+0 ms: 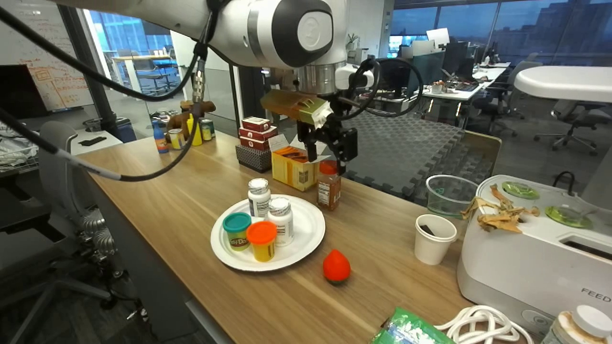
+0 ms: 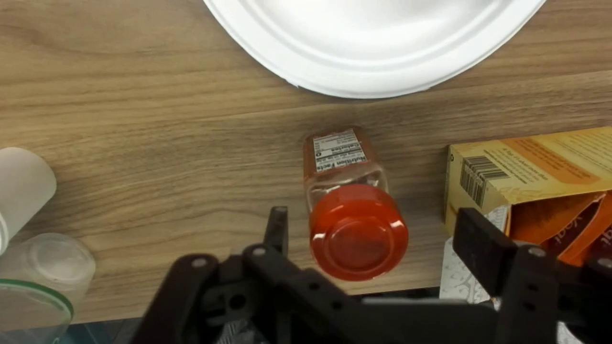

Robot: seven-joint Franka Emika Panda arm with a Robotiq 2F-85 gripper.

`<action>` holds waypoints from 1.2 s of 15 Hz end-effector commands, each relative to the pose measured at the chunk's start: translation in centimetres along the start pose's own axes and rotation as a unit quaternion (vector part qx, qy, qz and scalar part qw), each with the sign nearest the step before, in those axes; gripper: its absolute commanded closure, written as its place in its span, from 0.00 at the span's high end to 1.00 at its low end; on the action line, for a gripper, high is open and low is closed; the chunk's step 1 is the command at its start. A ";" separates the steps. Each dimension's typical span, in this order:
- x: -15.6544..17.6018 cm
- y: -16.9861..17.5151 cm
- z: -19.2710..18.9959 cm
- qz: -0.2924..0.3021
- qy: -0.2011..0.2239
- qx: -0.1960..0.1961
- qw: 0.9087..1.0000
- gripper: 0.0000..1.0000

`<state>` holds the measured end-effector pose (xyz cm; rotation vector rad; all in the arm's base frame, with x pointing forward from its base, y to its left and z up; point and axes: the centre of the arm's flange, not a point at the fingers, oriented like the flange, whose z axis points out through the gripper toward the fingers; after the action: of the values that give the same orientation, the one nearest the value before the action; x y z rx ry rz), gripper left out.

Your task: Put the bottles on the tray

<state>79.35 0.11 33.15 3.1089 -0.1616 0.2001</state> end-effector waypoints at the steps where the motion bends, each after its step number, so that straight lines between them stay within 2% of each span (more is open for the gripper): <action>1: 2.4 0.0 -0.3 -0.007 -0.003 0.008 1.000 0.58; 3: 2.4 0.1 -0.2 -0.006 -0.005 0.007 1.000 0.42; 6: 2.3 0.3 -0.3 -0.006 -0.009 0.004 1.000 0.24; 11: 1.2 0.4 -1.7 0.002 -0.003 -0.010 1.000 0.24; 18: -2.2 -1.2 -5.9 0.009 0.024 -0.036 0.999 0.24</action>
<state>79.54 0.40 36.22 3.0608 -0.1635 0.2292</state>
